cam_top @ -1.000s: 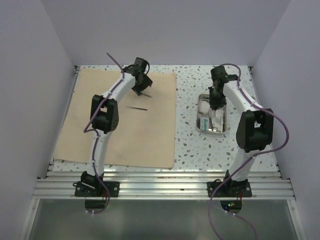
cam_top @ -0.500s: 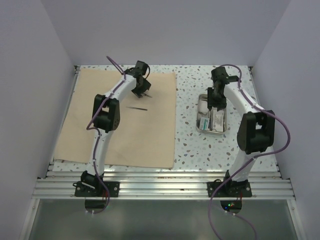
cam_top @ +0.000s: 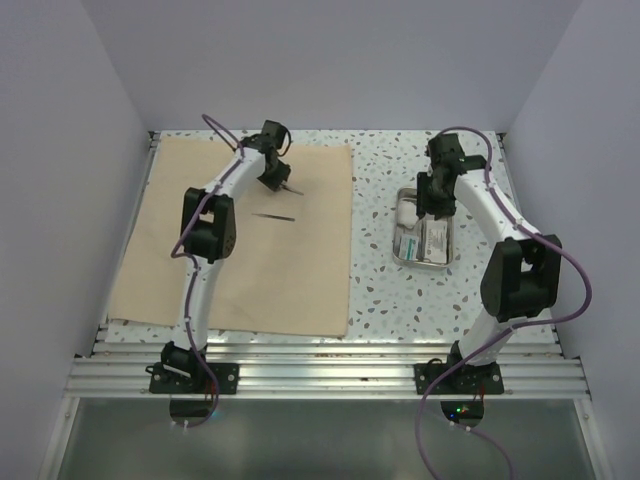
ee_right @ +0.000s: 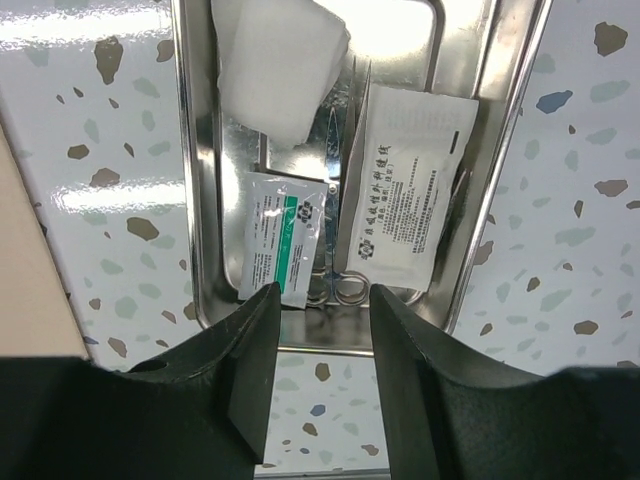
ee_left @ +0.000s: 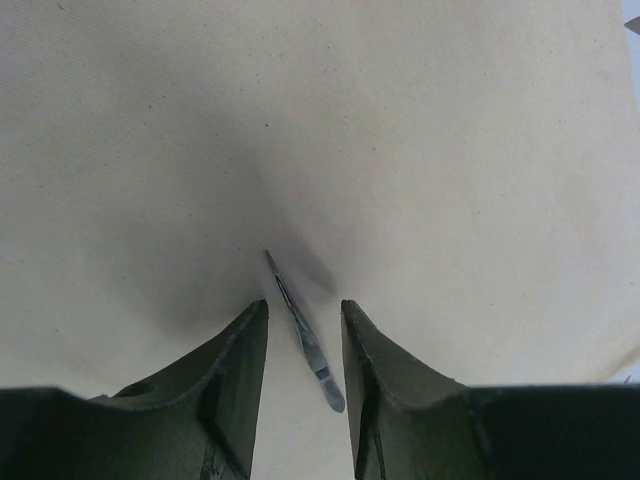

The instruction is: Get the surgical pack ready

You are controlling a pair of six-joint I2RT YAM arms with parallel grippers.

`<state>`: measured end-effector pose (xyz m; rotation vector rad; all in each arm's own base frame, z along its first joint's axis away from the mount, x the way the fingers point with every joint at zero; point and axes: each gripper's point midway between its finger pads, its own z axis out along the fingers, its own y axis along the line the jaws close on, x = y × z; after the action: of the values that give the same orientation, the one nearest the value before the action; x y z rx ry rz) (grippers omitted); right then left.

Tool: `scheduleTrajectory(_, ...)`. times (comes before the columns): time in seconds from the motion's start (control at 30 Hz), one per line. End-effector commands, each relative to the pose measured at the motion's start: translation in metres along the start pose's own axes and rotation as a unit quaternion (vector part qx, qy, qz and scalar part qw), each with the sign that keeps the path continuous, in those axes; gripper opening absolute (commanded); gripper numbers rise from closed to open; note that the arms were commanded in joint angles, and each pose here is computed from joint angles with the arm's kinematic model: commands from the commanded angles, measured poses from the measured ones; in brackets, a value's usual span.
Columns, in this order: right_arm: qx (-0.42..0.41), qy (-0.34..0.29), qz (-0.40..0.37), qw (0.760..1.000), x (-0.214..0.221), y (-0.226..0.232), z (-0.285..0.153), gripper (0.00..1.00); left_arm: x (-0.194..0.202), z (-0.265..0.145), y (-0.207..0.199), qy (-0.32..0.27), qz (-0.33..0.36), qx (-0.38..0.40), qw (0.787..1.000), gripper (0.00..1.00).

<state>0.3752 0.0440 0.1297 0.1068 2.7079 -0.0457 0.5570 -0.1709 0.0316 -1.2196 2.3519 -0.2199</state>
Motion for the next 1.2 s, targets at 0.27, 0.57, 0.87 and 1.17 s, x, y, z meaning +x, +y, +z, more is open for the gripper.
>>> scheduleTrajectory(0.27,-0.023,-0.041,0.011,0.999,-0.011,0.007,-0.015,0.44,-0.012,0.014,-0.002,0.002,-0.01,0.006,1.0,0.25)
scheduleTrajectory(0.57,-0.066,-0.042,0.015,0.997,-0.016,0.025,-0.025,0.48,-0.027,-0.025,-0.025,-0.007,0.041,0.063,0.997,0.0)
scheduleTrajectory(0.87,-0.34,-0.024,0.014,0.94,-0.015,0.117,-0.059,0.67,0.031,-0.149,-0.055,0.052,0.224,0.266,0.936,0.0)
scheduleTrajectory(1.17,-0.476,0.013,-0.033,0.879,0.018,0.196,-0.088,0.68,0.135,-0.235,-0.014,0.186,0.257,0.408,0.856,0.0)
